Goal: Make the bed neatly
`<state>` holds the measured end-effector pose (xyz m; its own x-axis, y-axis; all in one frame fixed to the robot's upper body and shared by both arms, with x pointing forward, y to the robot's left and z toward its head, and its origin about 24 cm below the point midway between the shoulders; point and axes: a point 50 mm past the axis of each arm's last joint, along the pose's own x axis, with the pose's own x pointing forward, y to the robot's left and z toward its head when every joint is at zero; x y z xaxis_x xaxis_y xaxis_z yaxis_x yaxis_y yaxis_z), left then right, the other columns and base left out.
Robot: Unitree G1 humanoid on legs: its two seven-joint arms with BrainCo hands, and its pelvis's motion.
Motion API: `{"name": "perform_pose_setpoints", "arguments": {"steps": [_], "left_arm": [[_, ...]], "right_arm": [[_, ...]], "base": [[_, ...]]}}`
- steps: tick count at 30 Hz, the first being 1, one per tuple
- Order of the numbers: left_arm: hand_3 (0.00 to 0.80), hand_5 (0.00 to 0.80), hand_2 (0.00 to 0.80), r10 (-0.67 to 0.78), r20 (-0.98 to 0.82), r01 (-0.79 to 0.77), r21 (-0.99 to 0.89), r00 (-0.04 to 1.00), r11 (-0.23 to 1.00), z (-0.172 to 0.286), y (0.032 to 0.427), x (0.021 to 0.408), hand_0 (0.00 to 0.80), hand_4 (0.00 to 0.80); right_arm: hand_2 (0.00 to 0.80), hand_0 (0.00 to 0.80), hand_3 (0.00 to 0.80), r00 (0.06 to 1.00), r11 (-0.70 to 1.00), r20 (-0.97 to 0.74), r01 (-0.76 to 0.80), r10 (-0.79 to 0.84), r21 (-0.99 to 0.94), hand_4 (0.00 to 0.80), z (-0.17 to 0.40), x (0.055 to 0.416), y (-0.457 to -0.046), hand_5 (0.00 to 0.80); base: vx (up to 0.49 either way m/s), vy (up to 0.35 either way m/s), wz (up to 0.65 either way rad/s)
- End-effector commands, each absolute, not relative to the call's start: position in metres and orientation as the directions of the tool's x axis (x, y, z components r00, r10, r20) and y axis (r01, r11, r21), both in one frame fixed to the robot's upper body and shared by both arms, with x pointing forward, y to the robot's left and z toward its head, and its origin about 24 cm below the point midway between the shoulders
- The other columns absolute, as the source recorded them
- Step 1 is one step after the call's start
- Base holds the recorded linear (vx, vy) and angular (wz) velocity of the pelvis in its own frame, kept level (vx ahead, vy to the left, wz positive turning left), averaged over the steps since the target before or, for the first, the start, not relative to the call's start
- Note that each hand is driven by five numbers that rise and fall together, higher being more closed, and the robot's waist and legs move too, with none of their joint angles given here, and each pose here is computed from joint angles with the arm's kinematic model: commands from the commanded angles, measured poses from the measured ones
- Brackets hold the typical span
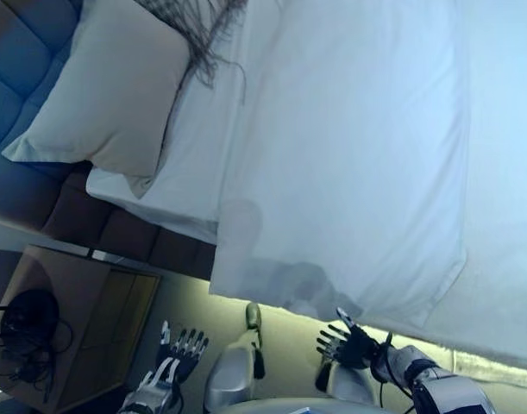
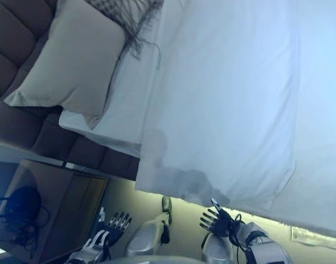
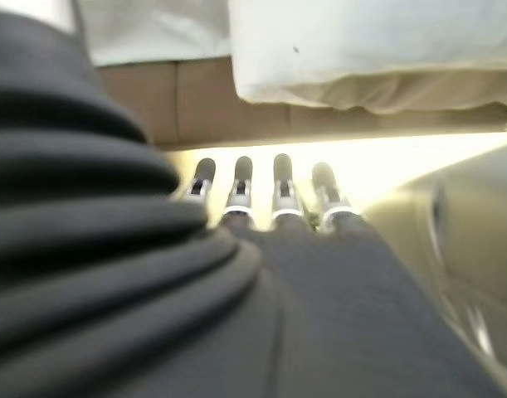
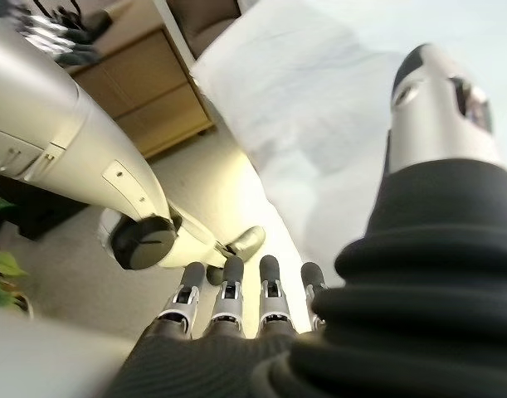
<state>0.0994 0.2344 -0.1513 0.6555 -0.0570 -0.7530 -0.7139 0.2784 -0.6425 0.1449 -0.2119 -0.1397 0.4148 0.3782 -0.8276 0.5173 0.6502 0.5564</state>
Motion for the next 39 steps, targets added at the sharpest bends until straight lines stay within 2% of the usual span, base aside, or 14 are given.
{"name": "perform_pose_setpoints", "arguments": {"steps": [1,5,8,11,14,17,21,24,28,33,39], "left_arm": [[0.000,0.000,0.000,-0.025,-0.755,-0.720,-0.634,0.655,0.284,-0.148,0.249,0.098,0.000,0.000],[0.000,0.000,0.000,-0.022,-0.763,-0.726,-0.624,0.647,0.288,-0.149,0.257,0.081,0.000,0.000],[0.000,0.000,0.000,-0.077,-0.679,-0.637,-0.717,0.730,0.282,-0.144,0.256,0.085,0.000,0.000],[0.000,0.000,0.000,-0.182,-0.487,-0.432,-0.859,0.854,0.275,-0.133,0.238,0.110,0.000,0.000],[0.000,0.000,0.000,-0.271,-0.268,-0.194,-0.943,0.924,0.270,-0.119,0.221,0.134,0.000,0.000],[0.000,0.000,0.000,-0.372,-0.075,0.029,-0.963,0.925,0.267,-0.101,0.206,0.158,0.000,0.000],[0.000,0.000,0.000,-0.452,0.013,0.162,-0.943,0.892,0.292,-0.085,0.193,0.189,0.000,0.000],[0.000,0.000,0.000,-0.433,0.042,0.214,-0.910,0.900,0.355,-0.070,0.192,0.215,0.000,0.000],[0.000,0.000,0.000,-0.334,0.115,0.252,-0.881,0.936,0.401,-0.042,0.202,0.252,0.000,0.000],[0.000,0.000,0.000,-0.236,0.273,0.346,-0.865,0.932,0.363,-0.009,0.205,0.275,0.000,0.000],[0.000,0.000,0.000,-0.210,0.435,0.483,-0.808,0.875,0.336,0.045,0.199,0.301,0.000,0.000]], "right_arm": [[0.000,0.000,0.000,0.410,0.599,-0.833,0.579,0.372,0.553,0.000,-0.144,0.128,-0.217,0.000],[0.000,0.000,0.000,0.394,0.586,-0.849,0.615,0.351,0.527,0.000,-0.147,0.116,-0.221,0.000],[0.000,0.000,0.000,0.366,0.596,-0.885,0.654,0.288,0.465,0.000,-0.151,0.104,-0.228,0.000],[0.000,0.000,0.000,0.390,0.598,-0.906,0.691,0.165,0.406,0.000,-0.152,0.103,-0.239,0.000],[0.000,0.000,0.000,0.359,0.605,-0.928,0.719,0.099,0.343,0.000,-0.154,0.099,-0.244,0.000],[0.000,0.000,0.000,0.315,0.568,-0.947,0.770,0.059,0.291,0.000,-0.155,0.096,-0.246,0.000],[0.000,0.000,0.000,0.292,0.548,-0.956,0.797,0.015,0.252,0.000,-0.153,0.104,-0.249,0.000],[0.000,0.000,0.000,0.328,0.530,-0.945,0.800,0.005,0.281,0.000,-0.148,0.121,-0.250,0.000],[0.000,0.000,0.000,0.363,0.524,-0.931,0.800,-0.035,0.292,0.000,-0.139,0.143,-0.257,0.000],[0.000,0.000,0.000,0.454,0.519,-0.886,0.782,-0.095,0.345,0.000,-0.123,0.168,-0.278,0.000],[0.000,0.000,0.000,0.584,0.529,-0.781,0.745,-0.221,0.407,0.000,-0.076,0.231,-0.305,0.000]], "base": [[0.045,-0.064,0.12],[0.078,-0.057,0.02],[0.100,-0.042,-0.01],[0.064,-0.047,-0.04],[-0.004,-0.057,-0.03],[-0.003,-0.074,-0.07],[-0.026,-0.074,-0.16],[-0.091,-0.051,-0.16],[-0.135,-0.065,-0.41],[-0.126,-0.054,-0.50],[-0.197,-0.012,-0.57]]}}
